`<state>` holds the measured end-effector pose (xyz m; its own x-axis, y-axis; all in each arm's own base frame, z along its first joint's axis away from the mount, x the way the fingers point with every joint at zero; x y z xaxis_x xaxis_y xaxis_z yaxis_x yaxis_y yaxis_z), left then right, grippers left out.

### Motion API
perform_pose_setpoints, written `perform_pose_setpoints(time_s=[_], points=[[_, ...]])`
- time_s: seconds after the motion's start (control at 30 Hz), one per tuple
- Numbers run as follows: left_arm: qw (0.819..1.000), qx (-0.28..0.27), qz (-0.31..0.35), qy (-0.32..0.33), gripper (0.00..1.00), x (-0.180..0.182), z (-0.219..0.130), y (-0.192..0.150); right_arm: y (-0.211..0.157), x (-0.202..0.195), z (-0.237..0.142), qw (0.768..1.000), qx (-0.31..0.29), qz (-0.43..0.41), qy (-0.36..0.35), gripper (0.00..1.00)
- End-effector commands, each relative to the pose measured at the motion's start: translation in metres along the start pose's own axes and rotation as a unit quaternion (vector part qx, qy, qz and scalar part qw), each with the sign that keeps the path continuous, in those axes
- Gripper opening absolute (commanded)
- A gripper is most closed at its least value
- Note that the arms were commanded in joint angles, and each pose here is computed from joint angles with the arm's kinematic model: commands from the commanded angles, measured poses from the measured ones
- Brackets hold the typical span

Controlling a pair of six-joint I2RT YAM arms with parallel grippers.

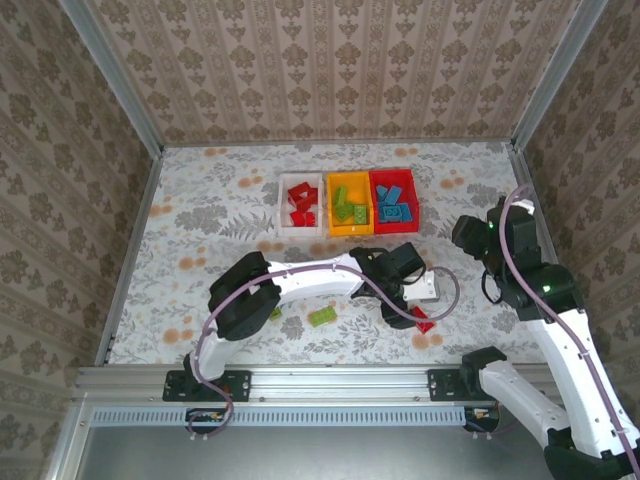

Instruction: Sort the legos into containers by color

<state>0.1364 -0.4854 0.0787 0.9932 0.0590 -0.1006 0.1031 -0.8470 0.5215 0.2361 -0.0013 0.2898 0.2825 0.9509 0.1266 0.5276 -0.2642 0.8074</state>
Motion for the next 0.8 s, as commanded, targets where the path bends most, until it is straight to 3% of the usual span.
perform_pose_setpoints(time_s=[0.0,0.03,0.07,0.1,0.4,0.77], points=[[0.992,-0.05,0.109,0.037,0.73,0.008,0.005,0.022,-0.001,-0.014,-0.015,1.0,0.0,-0.005,-0.02,0.76],[0.99,-0.057,0.122,0.036,0.74,0.008,0.006,0.024,-0.002,-0.014,-0.016,1.0,0.0,-0.007,-0.019,0.76],[0.988,-0.062,0.135,0.034,0.9,0.007,0.009,0.025,-0.003,-0.015,-0.018,1.0,0.002,-0.008,-0.019,0.77],[0.987,-0.065,0.143,0.031,0.91,0.006,0.011,0.026,-0.003,-0.015,-0.019,1.0,0.002,-0.009,-0.018,0.77],[0.981,-0.051,0.186,-0.026,0.92,-0.015,0.024,0.016,-0.006,-0.011,-0.015,1.0,0.011,-0.018,-0.01,0.78],[0.984,-0.035,0.173,-0.034,0.89,-0.021,0.05,0.01,-0.012,-0.007,-0.008,1.0,0.022,-0.016,0.001,0.78]])
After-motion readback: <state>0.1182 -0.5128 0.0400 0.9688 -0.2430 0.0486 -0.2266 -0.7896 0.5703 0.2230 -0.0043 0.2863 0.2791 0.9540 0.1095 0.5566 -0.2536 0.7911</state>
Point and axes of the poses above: each hand's point on the last joint's axis, 136 mm out from that joint toward the fingers, its own z axis out along the fingers, its own x axis along the line the jaws close on, y = z × x, the point moved 1 cm from there along -z, back along the fingers, and after that the axes turned 7 degrees about -z, right-handed, at the moved point
